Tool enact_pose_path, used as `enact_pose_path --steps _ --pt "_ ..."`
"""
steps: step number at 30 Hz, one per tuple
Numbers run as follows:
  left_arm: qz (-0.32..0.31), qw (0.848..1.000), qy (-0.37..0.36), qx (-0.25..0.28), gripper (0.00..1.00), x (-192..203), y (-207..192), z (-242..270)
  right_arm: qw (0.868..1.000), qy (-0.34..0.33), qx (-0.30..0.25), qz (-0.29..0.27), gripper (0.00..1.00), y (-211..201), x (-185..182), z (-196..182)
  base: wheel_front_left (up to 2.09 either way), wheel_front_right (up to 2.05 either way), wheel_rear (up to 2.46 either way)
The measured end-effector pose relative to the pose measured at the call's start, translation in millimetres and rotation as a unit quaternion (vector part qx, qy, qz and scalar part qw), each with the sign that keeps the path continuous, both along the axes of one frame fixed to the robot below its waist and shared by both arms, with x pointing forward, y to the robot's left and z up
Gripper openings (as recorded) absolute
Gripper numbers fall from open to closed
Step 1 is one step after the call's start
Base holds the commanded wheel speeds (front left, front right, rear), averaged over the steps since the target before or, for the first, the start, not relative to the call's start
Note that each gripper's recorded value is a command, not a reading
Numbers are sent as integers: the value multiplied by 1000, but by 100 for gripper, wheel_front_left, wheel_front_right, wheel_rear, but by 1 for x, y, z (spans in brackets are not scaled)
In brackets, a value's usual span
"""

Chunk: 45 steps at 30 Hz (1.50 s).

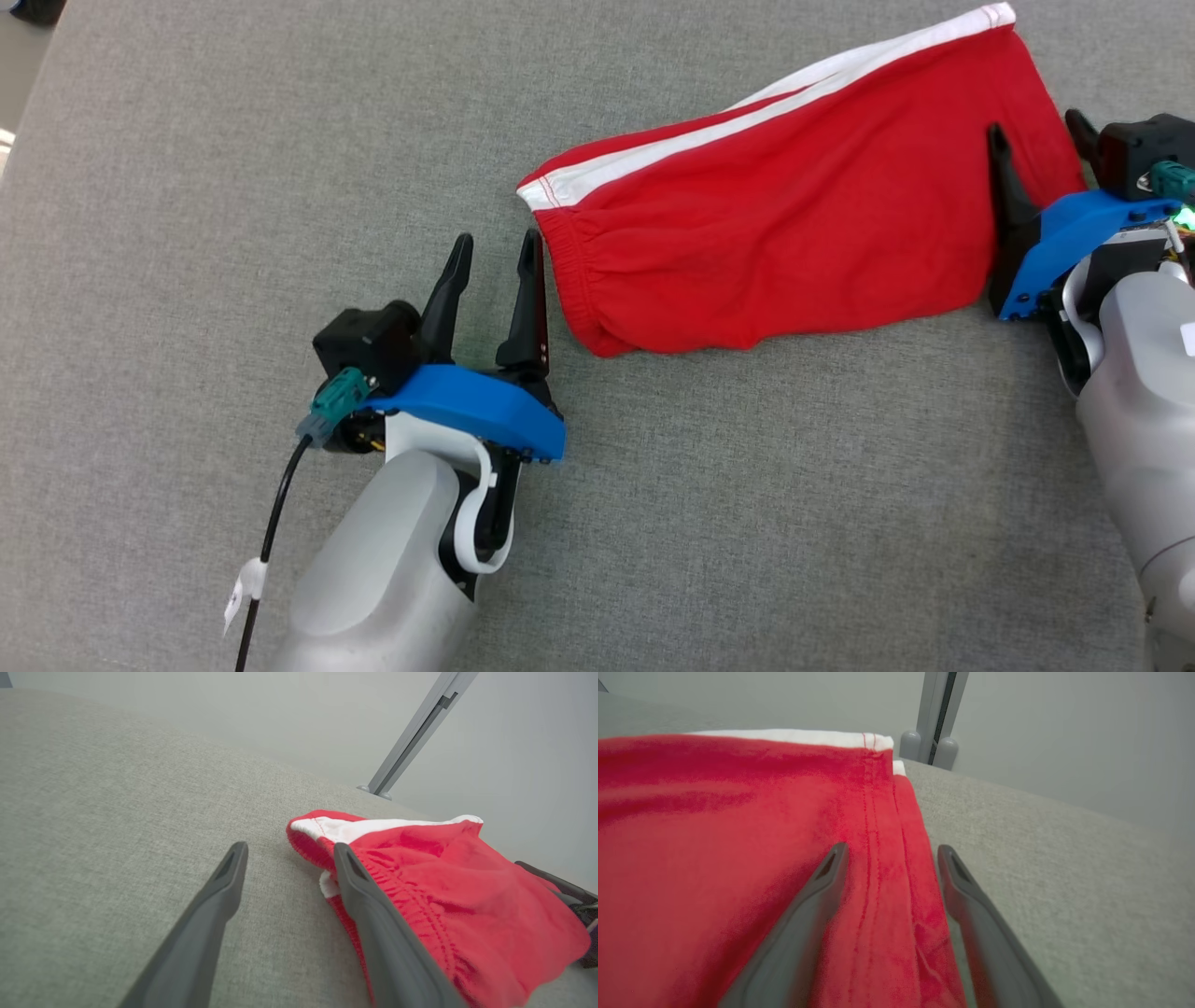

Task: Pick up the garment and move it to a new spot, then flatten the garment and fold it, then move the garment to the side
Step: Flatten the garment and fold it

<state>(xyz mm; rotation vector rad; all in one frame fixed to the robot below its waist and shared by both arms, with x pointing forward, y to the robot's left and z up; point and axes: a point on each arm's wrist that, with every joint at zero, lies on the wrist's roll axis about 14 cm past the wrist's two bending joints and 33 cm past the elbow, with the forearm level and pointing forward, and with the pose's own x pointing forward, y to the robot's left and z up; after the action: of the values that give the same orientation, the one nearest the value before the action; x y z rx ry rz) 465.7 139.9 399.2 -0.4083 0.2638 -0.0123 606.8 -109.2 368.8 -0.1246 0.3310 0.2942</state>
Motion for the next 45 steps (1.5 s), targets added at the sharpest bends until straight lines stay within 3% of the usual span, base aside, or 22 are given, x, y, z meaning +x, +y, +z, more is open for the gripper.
enact_pose_path --steps 5,6,7,13,23,35,40,45 --pt "3 1000 0 7 100 -5 3 0 999 53 -10 -4 97 -3 -11 -13 0 0 0" --pt "3 1000 -1 9 100 -6 3 0 998 61 -11 -1 33 -2 -13 -15 0 0 0" --pt "2 1000 -1 12 100 -8 3 1 998 66 -8 -3 0 0 -14 -14 0 0 0" --pt "11 1000 -6 18 100 -16 9 5 998 61 28 -16 0 4 -28 -6 0 0 0" --pt "17 999 -8 38 100 -40 13 10 990 37 101 -93 0 -32 -75 14 0 0 0" --pt "0 999 -7 39 100 -67 3 10 981 -3 112 -157 0 -95 -131 38 0 0 0" --pt "-7 999 -8 41 100 -73 1 10 985 -46 111 -122 0 -76 -116 65 0 0 0" --pt "1 999 -7 44 100 -82 8 11 987 -91 130 -26 0 2 -98 102 0 0 0"
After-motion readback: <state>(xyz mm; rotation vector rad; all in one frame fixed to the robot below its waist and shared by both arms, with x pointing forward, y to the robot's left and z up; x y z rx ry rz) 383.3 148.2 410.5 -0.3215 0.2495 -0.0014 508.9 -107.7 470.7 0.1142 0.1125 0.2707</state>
